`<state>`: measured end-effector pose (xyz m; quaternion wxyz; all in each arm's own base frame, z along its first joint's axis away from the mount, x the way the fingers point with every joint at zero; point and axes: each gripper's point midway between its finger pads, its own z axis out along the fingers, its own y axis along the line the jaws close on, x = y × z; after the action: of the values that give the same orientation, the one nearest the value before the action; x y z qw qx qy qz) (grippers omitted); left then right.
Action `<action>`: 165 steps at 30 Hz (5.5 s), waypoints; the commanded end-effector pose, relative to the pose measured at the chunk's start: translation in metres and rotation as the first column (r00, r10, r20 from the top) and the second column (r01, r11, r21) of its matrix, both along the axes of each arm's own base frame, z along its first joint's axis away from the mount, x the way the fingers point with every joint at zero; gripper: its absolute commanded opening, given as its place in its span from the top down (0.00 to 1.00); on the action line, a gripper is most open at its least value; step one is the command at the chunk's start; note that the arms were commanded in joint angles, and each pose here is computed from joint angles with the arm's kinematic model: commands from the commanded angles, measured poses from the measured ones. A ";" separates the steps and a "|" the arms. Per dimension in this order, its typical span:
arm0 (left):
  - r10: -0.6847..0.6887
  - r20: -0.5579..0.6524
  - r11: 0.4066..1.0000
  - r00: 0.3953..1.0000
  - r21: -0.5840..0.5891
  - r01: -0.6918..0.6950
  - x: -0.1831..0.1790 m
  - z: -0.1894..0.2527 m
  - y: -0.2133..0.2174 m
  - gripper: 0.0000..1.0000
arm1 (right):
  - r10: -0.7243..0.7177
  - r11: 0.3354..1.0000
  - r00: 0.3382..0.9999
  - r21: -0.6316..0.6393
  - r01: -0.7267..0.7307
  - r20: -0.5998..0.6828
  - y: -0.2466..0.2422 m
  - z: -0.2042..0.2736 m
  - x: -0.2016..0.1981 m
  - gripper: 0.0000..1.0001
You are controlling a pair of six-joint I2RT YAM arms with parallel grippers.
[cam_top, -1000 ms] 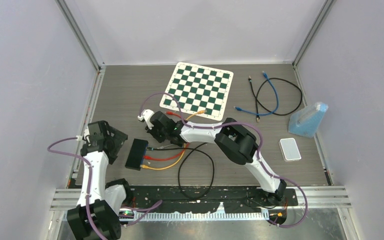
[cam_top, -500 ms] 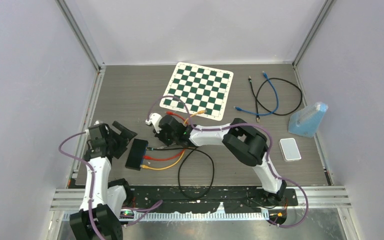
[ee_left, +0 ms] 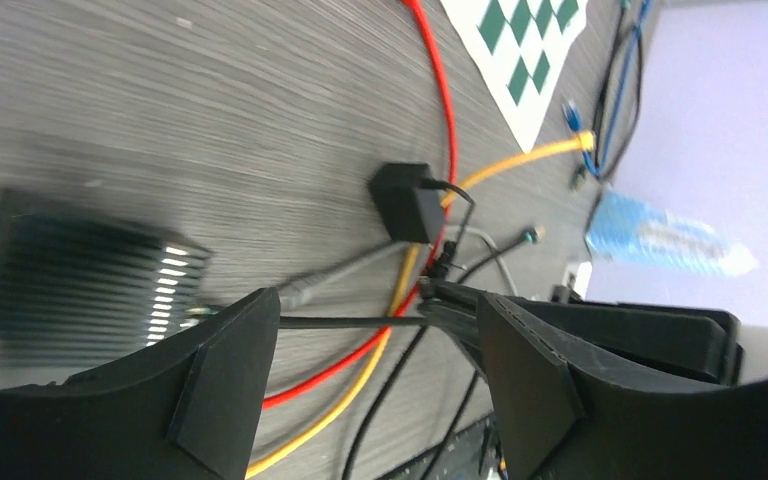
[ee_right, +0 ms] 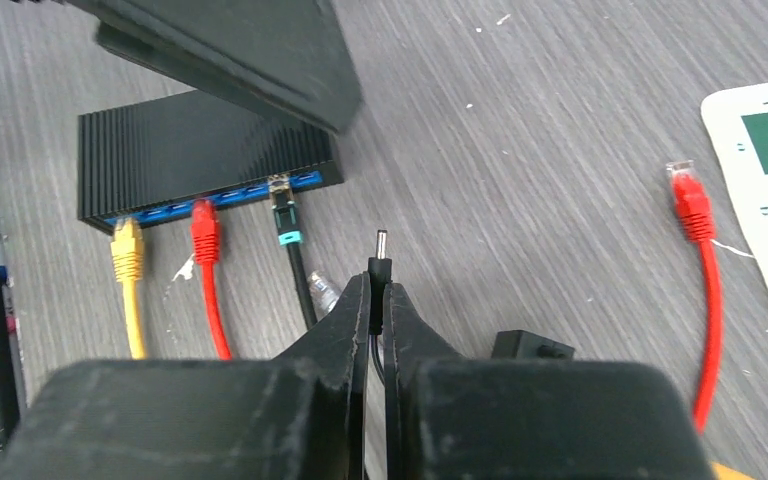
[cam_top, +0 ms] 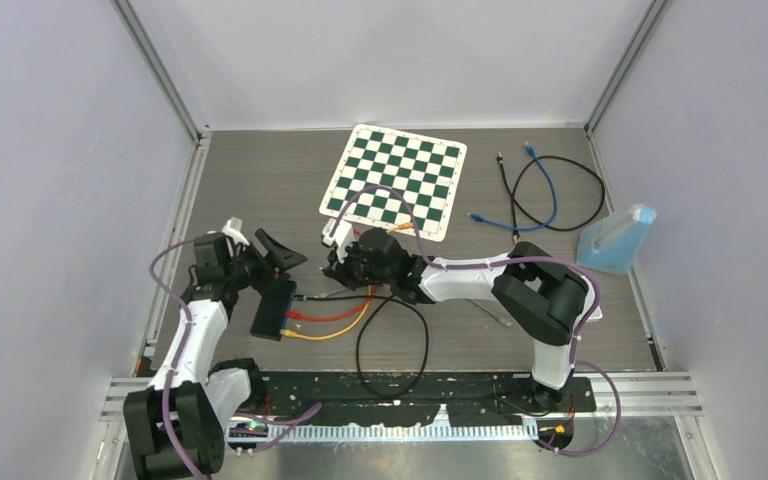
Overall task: Insert the plug into the switch port
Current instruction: Pick up the connector from the center of the board, then move the switch port to the center of the board.
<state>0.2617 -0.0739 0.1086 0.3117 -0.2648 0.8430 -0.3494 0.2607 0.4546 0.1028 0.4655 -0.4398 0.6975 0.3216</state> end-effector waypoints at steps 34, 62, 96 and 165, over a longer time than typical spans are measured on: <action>-0.168 -0.002 0.976 0.986 -0.144 0.166 0.006 0.003 -0.073 0.62 | -0.031 0.965 0.999 0.261 0.027 0.011 0.001 0.055 -0.010 0.95; -0.080 0.022 0.975 0.997 -0.204 0.083 0.001 0.013 -0.070 0.97 | -0.004 0.973 0.998 0.229 -0.011 0.063 -0.012 0.044 -0.019 0.78; -0.053 0.016 0.976 0.998 -0.211 0.055 -0.004 0.014 -0.068 0.95 | 0.082 0.974 0.996 0.211 -0.086 0.029 0.009 0.030 -0.024 0.80; 0.617 0.005 0.723 0.787 0.392 -0.569 0.032 -0.045 0.092 0.11 | -0.218 0.931 0.957 0.334 0.145 0.192 -0.124 0.123 -0.021 0.95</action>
<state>0.2374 0.0152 0.0342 0.3226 -0.5073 0.7990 -0.0129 0.2351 0.3457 0.2158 0.6152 -0.3381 0.6160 0.3573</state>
